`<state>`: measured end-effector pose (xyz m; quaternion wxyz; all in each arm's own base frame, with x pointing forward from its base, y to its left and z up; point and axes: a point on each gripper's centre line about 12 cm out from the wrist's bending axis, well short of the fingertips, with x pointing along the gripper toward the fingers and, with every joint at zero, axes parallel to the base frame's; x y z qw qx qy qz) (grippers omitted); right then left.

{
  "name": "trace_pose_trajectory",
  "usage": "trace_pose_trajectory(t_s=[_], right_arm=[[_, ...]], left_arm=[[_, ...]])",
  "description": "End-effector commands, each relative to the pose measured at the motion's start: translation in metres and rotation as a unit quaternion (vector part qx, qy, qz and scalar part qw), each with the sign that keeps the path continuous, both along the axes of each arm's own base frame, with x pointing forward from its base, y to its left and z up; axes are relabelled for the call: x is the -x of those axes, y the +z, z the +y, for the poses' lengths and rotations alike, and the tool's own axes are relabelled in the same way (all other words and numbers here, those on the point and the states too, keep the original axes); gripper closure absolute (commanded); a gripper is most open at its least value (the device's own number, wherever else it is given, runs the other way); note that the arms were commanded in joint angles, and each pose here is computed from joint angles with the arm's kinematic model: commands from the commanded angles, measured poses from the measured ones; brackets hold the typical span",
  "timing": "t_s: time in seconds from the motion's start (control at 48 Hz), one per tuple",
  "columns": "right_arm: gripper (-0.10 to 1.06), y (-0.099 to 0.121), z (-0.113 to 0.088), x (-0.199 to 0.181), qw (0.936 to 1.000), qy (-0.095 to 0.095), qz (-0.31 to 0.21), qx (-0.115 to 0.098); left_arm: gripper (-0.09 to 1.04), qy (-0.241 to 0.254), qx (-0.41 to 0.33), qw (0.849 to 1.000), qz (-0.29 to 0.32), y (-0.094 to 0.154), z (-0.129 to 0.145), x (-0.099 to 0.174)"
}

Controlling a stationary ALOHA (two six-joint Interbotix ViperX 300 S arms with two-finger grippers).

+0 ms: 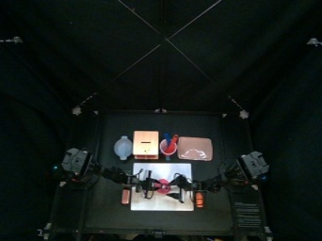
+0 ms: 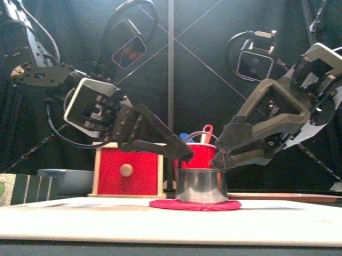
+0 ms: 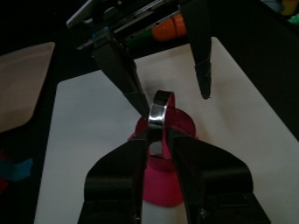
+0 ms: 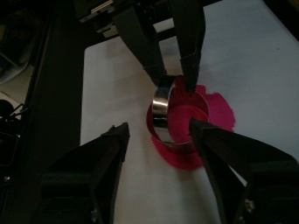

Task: Get the cutter from the drawer then cut the dough then place the extra dough in the bowl
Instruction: Cut the dough

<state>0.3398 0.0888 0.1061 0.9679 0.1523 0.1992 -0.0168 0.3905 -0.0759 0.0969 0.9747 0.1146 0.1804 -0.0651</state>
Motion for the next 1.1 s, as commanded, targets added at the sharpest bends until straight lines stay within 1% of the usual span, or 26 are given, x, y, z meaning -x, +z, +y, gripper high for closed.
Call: trace_pose_trajectory(t_s=[0.021, 0.208, 0.354, 0.542, 0.708, 0.958, 1.104], right_arm=[[0.17, 0.009, 0.001, -0.004, 0.9999, -0.001, -0.014, -0.004], [0.3, 0.008, 0.0, -0.003, 0.9999, 0.002, -0.013, -0.001], [0.36, 0.008, -0.007, -0.005, 0.9999, 0.0, -0.013, 0.006], [0.37, 0.007, -0.018, -0.009, 0.9999, -0.003, -0.005, 0.013], [0.37, 0.004, -0.03, -0.009, 0.9997, -0.005, 0.005, 0.023], [0.37, 0.005, -0.043, -0.012, 0.9989, 0.009, 0.01, 0.045], [0.37, 0.001, -0.046, -0.011, 0.9985, 0.013, 0.026, 0.046]], left_arm=[[0.34, -0.004, 0.003, 1.0, -0.017, 0.011, -0.002, -0.004], [0.35, -0.007, 0.002, 1.0, -0.005, 0.009, -0.004, -0.002], [0.35, -0.013, 0.003, 1.0, -0.002, 0.009, -0.009, -0.001], [0.35, -0.021, 0.005, 1.0, 0.005, 0.009, -0.016, 0.002], [0.35, -0.018, 0.009, 1.0, 0.007, 0.011, -0.016, 0.005], [0.35, -0.019, 0.01, 1.0, -0.007, 0.024, -0.015, 0.009], [0.35, -0.019, 0.011, 1.0, -0.01, 0.026, -0.016, 0.008]])
